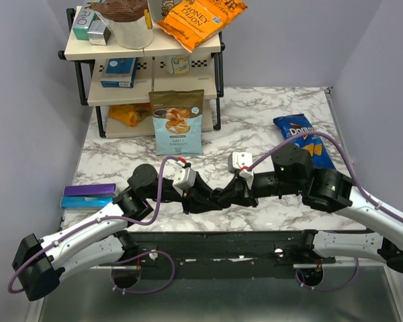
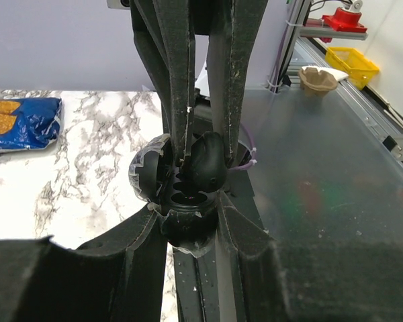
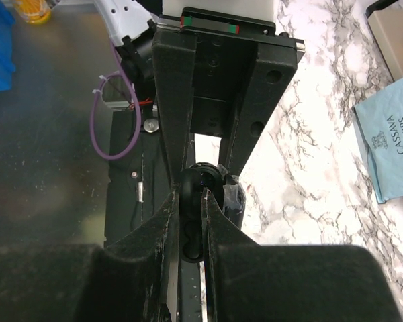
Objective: Insert the wireless bluetooth earbuds into the charging case
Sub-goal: Place the earbud in the charging case, then close the charging case, then place the charging case at the center of the board.
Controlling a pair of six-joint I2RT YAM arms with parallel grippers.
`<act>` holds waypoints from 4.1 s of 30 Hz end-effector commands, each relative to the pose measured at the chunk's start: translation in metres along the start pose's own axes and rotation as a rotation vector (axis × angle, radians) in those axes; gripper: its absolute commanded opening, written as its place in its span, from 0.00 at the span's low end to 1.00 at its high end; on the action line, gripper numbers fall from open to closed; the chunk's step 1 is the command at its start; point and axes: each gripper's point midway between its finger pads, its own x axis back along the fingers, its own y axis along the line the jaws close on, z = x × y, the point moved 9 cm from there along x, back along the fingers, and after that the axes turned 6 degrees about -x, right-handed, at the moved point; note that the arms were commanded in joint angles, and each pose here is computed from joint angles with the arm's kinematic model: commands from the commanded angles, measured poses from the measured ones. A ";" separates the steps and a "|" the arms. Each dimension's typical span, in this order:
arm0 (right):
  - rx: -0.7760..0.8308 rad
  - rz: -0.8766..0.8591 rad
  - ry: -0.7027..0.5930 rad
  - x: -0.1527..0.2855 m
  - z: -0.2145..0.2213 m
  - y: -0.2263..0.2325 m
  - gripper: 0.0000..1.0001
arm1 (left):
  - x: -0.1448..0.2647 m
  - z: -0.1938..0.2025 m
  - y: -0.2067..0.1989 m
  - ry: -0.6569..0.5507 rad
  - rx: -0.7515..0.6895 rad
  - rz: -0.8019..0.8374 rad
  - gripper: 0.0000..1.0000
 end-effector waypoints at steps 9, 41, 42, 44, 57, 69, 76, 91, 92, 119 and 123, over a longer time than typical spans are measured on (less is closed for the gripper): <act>-0.013 0.035 0.060 -0.002 0.017 0.000 0.01 | 0.000 -0.020 -0.001 -0.039 -0.077 -0.014 0.00; -0.071 0.152 0.058 -0.009 0.011 -0.008 0.40 | -0.004 -0.016 -0.002 -0.089 -0.045 -0.052 0.00; -0.070 0.155 0.054 -0.008 0.010 -0.008 0.41 | -0.004 -0.016 -0.003 -0.092 -0.048 -0.053 0.00; -0.071 0.177 0.041 -0.006 0.007 -0.009 0.44 | -0.004 -0.014 -0.003 -0.094 -0.044 -0.056 0.00; -0.078 0.321 -0.254 0.062 -0.047 0.004 0.65 | -0.001 -0.003 0.004 -0.120 -0.030 -0.174 0.00; -0.221 0.650 -0.165 0.032 -0.011 -0.032 0.01 | 0.005 -0.009 0.007 -0.174 -0.069 -0.264 0.00; -0.208 0.550 -0.110 0.012 -0.008 -0.031 0.01 | 0.003 -0.012 0.007 -0.183 -0.074 -0.243 0.00; -0.192 0.352 -0.012 -0.005 0.003 -0.020 0.01 | 0.003 -0.014 0.006 -0.187 -0.089 -0.242 0.00; -0.193 0.349 -0.015 -0.005 0.003 -0.019 0.01 | 0.003 -0.014 0.006 -0.190 -0.092 -0.246 0.00; -0.487 0.921 -0.231 0.031 0.092 -0.041 0.25 | -0.016 0.124 0.065 -0.012 0.706 -0.808 0.00; -0.504 0.909 -0.229 0.031 0.103 -0.039 0.26 | -0.021 0.145 0.075 0.030 0.726 -0.842 0.00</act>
